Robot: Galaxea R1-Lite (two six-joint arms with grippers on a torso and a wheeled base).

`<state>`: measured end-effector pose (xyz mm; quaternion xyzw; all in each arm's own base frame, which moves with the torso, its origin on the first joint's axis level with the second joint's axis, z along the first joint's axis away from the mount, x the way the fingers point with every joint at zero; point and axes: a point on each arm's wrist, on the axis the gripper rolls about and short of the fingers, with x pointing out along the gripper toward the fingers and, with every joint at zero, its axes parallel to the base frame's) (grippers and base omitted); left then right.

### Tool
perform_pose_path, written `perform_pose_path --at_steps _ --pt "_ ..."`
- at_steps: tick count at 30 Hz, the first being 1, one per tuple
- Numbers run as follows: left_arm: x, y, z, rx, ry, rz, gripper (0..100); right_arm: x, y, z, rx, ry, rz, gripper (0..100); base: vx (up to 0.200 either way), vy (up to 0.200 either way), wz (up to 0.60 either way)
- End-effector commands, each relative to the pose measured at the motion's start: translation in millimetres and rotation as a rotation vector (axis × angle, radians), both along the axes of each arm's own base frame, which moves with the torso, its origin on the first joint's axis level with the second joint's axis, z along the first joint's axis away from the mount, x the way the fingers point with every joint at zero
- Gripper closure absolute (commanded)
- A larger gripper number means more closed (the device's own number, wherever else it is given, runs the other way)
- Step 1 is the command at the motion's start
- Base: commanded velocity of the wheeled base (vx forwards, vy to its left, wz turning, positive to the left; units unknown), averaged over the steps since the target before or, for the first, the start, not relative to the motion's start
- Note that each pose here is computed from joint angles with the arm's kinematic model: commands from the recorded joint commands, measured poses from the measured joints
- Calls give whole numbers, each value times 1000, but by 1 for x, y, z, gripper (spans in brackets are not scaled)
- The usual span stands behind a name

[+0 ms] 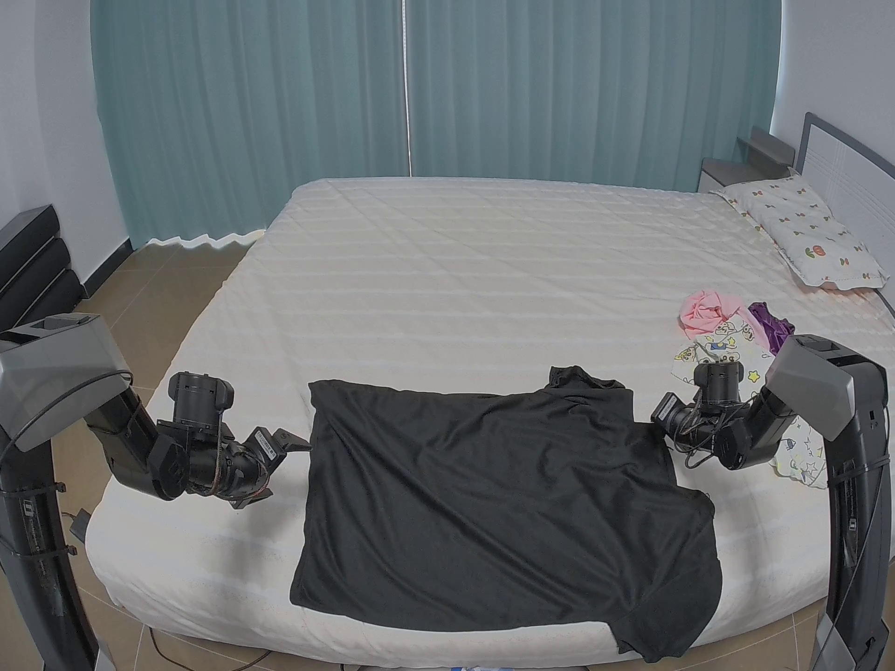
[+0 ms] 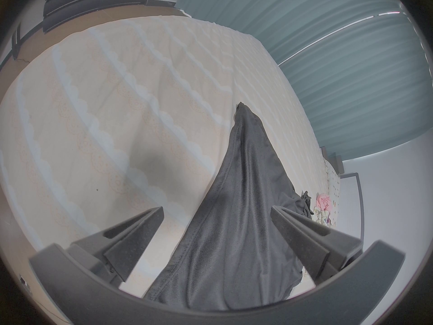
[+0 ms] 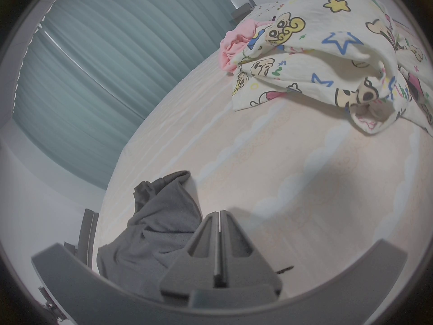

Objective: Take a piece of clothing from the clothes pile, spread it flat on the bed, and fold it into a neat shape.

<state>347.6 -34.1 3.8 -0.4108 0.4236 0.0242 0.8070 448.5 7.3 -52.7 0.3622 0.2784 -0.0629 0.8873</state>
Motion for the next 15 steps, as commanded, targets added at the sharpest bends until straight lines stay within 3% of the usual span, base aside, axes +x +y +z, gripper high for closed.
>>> perform_pose_path --at_steps 1,6,11,15 --pt "0 0 -1 -1 3 1 0 7 -7 7 21 -45 -35 100 0 0 0" --pt "0 0 -1 -1 3 1 0 10 -12 14 30 -95 -52 100 0 0 0" --pt "0 0 -1 -1 3 1 0 18 -16 24 21 -214 -81 100 0 0 0" --pt "0 0 -1 -1 3 1 0 13 -16 23 19 -188 -68 100 0 0 0"
